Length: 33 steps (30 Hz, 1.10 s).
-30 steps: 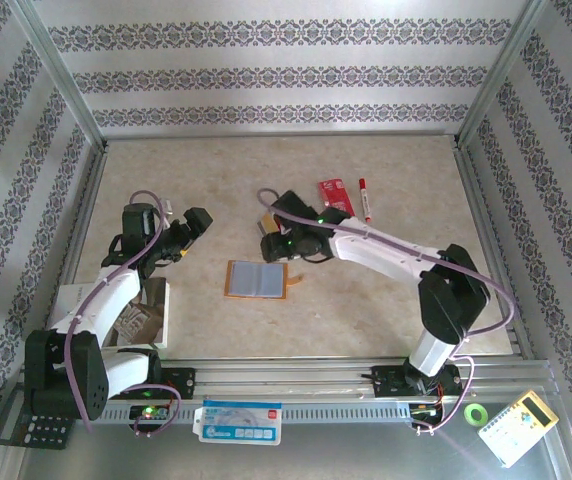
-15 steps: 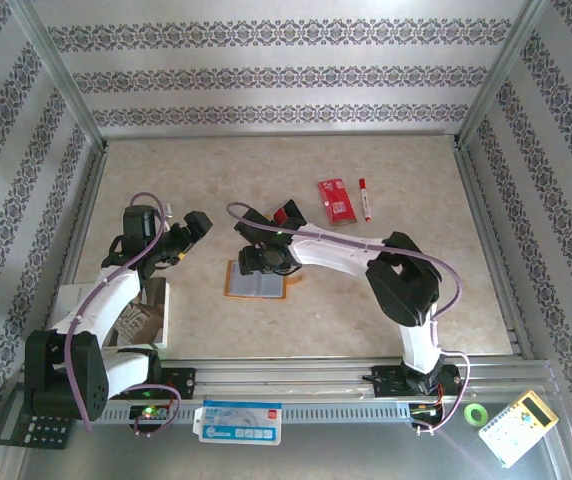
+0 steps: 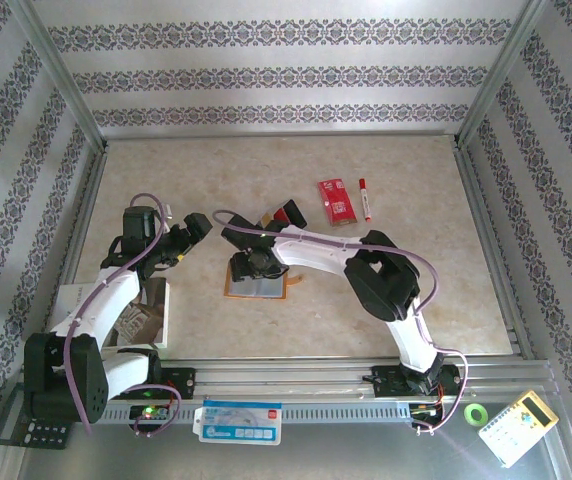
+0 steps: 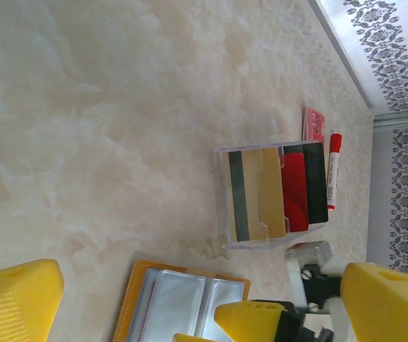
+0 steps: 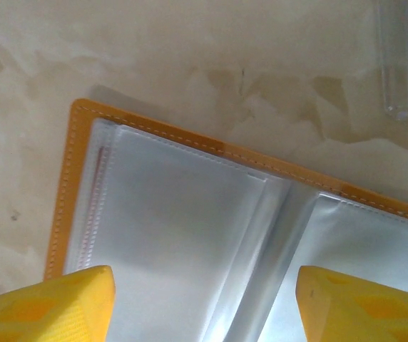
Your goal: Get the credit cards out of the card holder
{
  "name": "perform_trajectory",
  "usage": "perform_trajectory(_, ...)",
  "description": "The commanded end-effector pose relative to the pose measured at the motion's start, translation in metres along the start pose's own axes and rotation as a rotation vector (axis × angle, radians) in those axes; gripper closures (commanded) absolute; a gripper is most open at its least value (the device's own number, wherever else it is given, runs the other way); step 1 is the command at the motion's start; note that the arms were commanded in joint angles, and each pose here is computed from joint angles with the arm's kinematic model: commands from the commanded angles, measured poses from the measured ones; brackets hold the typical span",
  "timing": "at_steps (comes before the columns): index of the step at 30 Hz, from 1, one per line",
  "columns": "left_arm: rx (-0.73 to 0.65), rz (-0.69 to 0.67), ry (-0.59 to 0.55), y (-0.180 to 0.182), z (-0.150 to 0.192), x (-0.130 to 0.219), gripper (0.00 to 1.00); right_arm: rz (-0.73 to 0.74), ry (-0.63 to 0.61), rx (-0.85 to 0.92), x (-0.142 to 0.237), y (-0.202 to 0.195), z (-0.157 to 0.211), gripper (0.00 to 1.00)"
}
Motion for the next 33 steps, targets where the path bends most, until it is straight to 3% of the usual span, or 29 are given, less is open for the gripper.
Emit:
perform_trajectory(1, -0.014, -0.023, -0.015, 0.003, -0.005, 0.004, 0.0, 0.041, 0.05, 0.033, -0.01, -0.003, 0.007, 0.32)
perform_trajectory(9, -0.013, -0.024, -0.015, 0.003, -0.005, 0.004, 0.0, 0.166, 0.082, 0.085, -0.02, -0.032, 0.016, 0.34)
perform_trajectory(17, -0.006, -0.029, 0.006, 0.007, 0.0, 0.001, 0.0, 0.187, 0.128, 0.079, -0.029, -0.061, 0.02, 0.47)
perform_trajectory(22, -0.004, -0.02, 0.089, 0.013, 0.014, -0.005, 0.02, 0.167, 0.138, 0.083, -0.035, -0.059, 0.022, 0.56)
perform_trajectory(26, 0.022, -0.04, 0.183, 0.022, 0.033, -0.008, 0.1, 0.151, 0.136, 0.084, -0.036, -0.057, 0.021, 0.61)
perform_trajectory(33, 0.056, 0.009, 0.289, 0.02, 0.064, -0.014, 0.35, 0.136, 0.126, 0.084, -0.036, -0.056, 0.02, 0.65)
Point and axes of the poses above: each hand's point on the last joint's axis, 136 mm out from that joint toward the fingers, its own x axis back along the fingers, its own y axis along the line the jaws close on, z = x × y, the point moved 5 cm from there along x, back along the fingers, and after that the axes turned 9 degrees about -x, right-handed, at the moved point
